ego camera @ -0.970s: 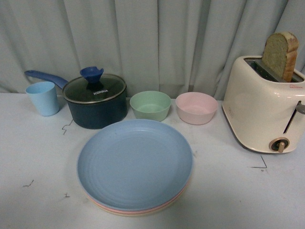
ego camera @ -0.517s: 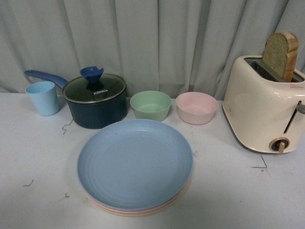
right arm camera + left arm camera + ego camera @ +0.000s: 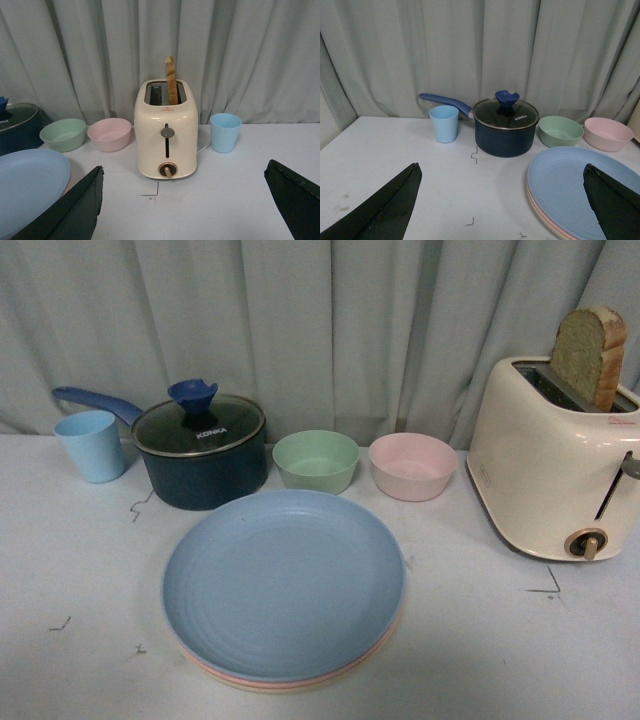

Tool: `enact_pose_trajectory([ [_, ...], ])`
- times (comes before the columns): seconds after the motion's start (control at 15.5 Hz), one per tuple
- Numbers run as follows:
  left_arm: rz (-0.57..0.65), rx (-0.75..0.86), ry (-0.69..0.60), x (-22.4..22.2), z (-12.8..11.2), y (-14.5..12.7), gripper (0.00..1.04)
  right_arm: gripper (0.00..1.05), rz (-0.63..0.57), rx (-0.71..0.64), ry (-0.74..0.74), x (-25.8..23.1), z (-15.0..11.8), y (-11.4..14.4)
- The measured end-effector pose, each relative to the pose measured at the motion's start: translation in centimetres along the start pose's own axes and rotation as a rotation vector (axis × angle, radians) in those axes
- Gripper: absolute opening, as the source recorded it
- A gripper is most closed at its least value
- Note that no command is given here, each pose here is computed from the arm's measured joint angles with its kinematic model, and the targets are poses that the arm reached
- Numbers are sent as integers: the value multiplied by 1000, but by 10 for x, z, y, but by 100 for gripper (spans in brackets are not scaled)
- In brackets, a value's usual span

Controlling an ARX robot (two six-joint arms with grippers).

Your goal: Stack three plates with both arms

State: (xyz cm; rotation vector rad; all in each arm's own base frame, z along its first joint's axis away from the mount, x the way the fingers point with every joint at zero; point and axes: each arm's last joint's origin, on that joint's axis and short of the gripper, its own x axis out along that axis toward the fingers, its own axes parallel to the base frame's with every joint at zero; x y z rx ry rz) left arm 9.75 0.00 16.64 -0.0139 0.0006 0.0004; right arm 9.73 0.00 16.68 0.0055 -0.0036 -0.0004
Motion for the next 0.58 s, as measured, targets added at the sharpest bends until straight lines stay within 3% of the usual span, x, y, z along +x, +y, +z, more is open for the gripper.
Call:
enact_pose_trajectory([
  [0.58, 0, 0, 0, 0, 0, 0, 98, 98, 0, 0, 0, 0, 0, 0],
])
